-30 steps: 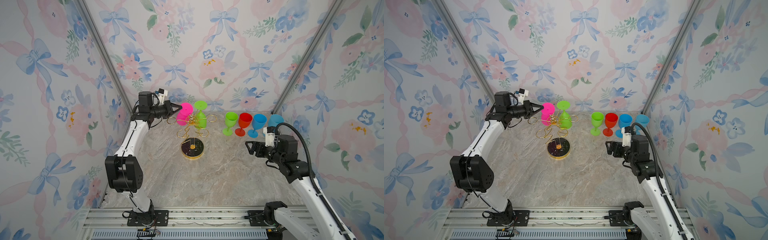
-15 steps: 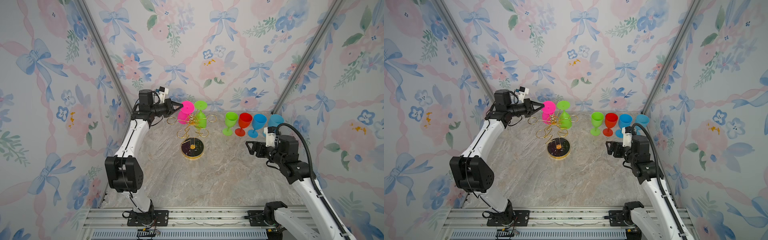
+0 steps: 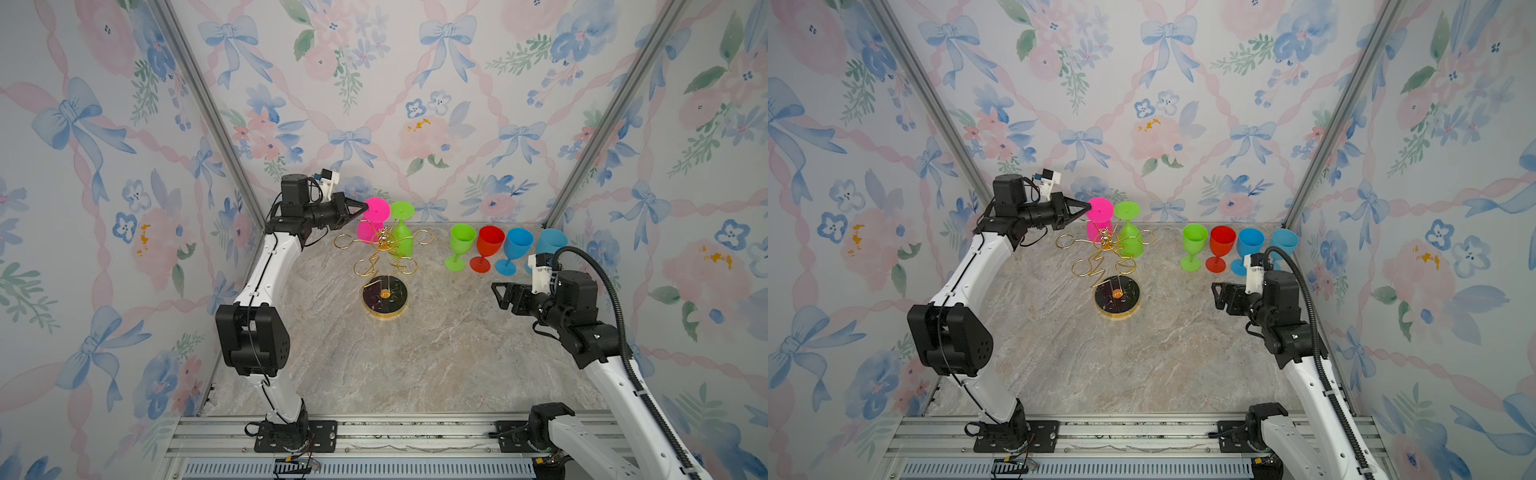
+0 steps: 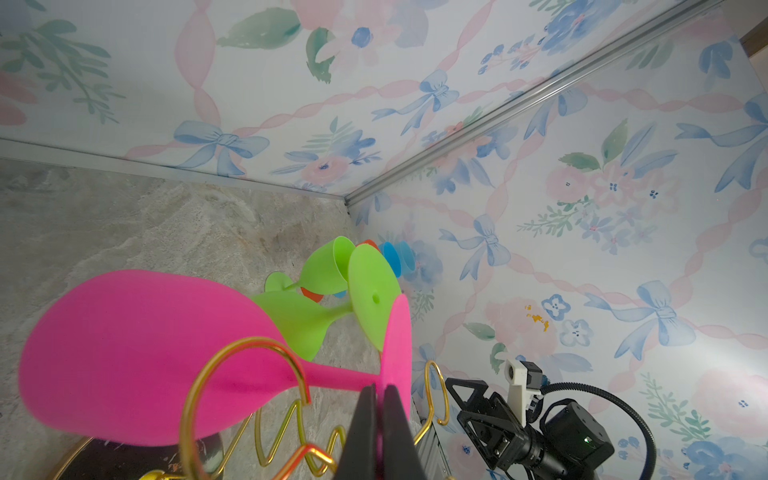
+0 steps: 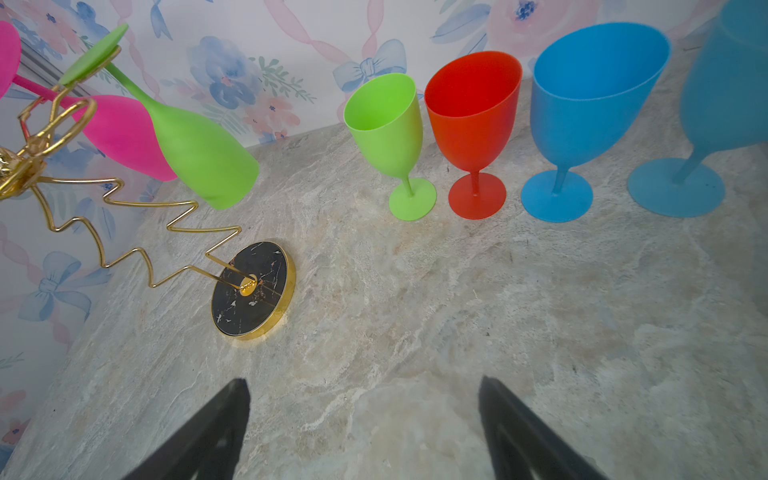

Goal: Take the wine glass off the wine glass rack
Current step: 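Lift the pink glass clear of the rack and draw it toward the robot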

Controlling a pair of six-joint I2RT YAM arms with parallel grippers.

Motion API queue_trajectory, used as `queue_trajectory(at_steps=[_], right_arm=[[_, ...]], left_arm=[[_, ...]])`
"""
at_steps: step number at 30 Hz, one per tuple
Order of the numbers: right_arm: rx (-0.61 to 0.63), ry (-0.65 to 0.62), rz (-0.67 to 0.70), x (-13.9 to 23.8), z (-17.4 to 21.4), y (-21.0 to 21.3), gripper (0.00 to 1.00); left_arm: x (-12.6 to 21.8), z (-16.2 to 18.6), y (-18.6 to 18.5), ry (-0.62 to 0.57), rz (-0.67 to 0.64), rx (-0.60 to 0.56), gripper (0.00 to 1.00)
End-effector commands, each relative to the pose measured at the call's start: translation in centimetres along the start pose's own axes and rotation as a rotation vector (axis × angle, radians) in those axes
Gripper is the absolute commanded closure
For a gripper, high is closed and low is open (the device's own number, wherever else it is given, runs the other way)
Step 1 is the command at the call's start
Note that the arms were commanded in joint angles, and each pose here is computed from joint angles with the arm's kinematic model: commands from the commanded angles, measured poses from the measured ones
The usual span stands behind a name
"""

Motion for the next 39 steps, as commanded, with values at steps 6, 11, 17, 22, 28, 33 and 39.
queue_trajectory(at_steps=[6, 11, 17, 22, 28, 33, 39], right_arm=[[0.0, -0.002, -0.009, 0.2, 0.3, 0.1, 0.11], [-0.001, -0.001, -0.008, 0.2, 0.4, 0.1, 0.11], [-0.001, 0.002, -0.008, 0.1, 0.4, 0.1, 0.11], [-0.003, 0.008, -0.006, 0.0, 0.5, 0.0, 0.11], [-0.004, 0.008, -0.008, -0.1, 0.5, 0.0, 0.11], [-0.004, 0.009, -0.009, -0.1, 0.5, 0.0, 0.11], [-0.007, 0.009, -0.012, 0.0, 0.6, 0.0, 0.11]], left_arm=[[-0.8, -2.4, 0.2, -0.029, 0.025, -0.02, 1.0], [0.2, -3.7, 1.3, -0.069, -0.009, -0.023, 1.0], [3.2, -5.2, 2.3, -0.133, -0.062, -0.035, 1.0], [7.0, -6.2, 2.9, -0.215, -0.155, -0.056, 1.0], [9.4, -6.7, 1.2, -0.267, -0.194, -0.12, 1.0], [10.5, -6.9, -1.4, -0.289, -0.193, -0.207, 1.0], [12.0, -6.1, -4.3, -0.324, -0.232, -0.305, 1.0]])
Point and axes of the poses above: each gripper's point midway between its finger pads, its own x axis back along the fingers, its own y axis along the line the jaws close on, z = x × y, the point moved 8 cm from there along x, back along the fingers, and after that the axes turned 13 degrees about -x, right-handed, at the moved point
